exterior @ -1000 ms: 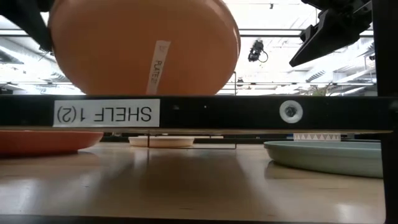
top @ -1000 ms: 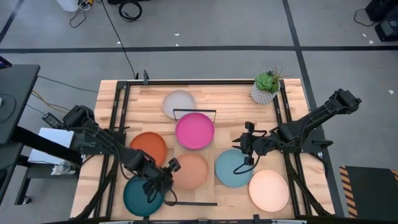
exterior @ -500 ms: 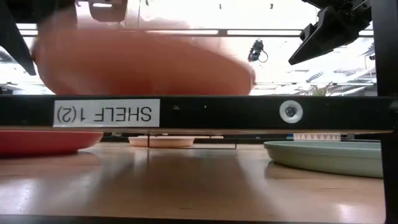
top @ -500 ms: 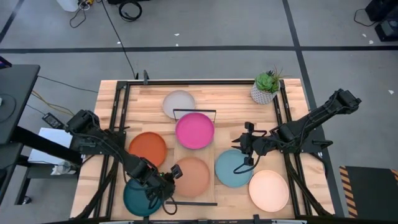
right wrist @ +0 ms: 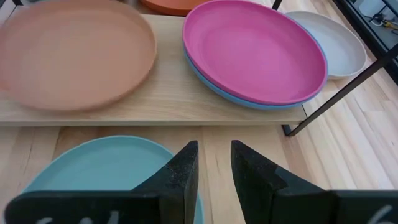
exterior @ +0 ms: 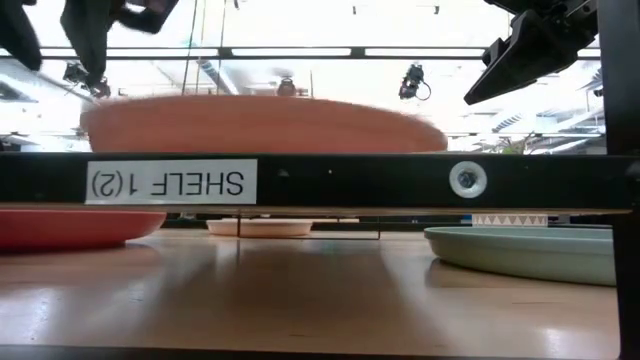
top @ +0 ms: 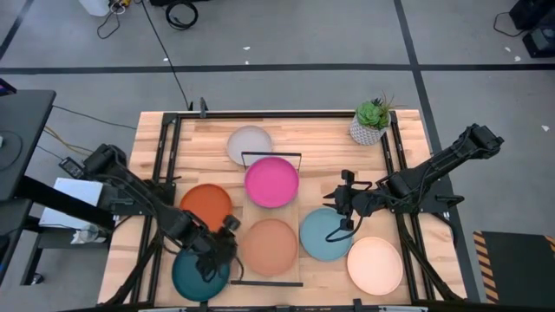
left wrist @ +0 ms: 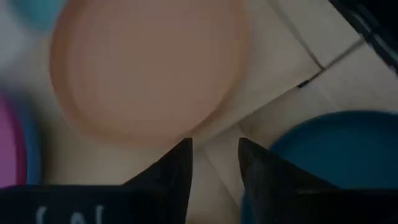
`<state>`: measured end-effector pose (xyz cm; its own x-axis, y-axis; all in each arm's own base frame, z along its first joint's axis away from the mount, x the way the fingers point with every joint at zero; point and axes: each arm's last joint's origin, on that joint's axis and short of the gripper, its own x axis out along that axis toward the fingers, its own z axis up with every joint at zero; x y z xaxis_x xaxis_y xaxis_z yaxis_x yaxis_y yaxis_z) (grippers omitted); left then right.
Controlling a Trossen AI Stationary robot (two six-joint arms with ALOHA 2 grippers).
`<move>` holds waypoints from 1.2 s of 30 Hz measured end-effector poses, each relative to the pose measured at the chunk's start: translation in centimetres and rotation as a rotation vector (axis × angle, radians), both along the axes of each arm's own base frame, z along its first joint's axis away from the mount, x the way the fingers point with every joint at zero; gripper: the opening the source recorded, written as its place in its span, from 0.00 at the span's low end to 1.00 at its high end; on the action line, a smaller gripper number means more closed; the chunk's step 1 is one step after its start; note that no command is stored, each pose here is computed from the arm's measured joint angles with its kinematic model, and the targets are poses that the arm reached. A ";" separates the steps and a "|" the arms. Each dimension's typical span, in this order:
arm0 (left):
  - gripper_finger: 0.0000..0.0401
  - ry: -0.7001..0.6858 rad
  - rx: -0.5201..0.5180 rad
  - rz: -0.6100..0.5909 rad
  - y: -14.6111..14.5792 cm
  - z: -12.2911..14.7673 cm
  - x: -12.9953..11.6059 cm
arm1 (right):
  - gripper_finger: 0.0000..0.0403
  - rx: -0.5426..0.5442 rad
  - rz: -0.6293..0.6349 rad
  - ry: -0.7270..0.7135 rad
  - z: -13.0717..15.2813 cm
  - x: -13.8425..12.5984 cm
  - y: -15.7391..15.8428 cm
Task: Place and stack plates onto a shelf
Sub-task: Stack the orange plate on top of the pink plate on the shelf
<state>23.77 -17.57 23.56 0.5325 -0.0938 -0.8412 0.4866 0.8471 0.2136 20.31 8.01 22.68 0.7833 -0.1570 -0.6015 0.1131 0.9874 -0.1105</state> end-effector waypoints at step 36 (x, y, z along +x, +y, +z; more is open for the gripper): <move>0.15 0.277 -0.105 0.862 3.5 -9.6 -2.9 | 0.25 0.004 0.020 -0.056 0.4 0.3 0.3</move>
<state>20.87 -14.10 13.96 0.2334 0.1597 -0.9592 -0.3019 0.9496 0.0846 20.63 8.29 23.12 0.8189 -0.1388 -0.5568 0.0995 0.9900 -0.1004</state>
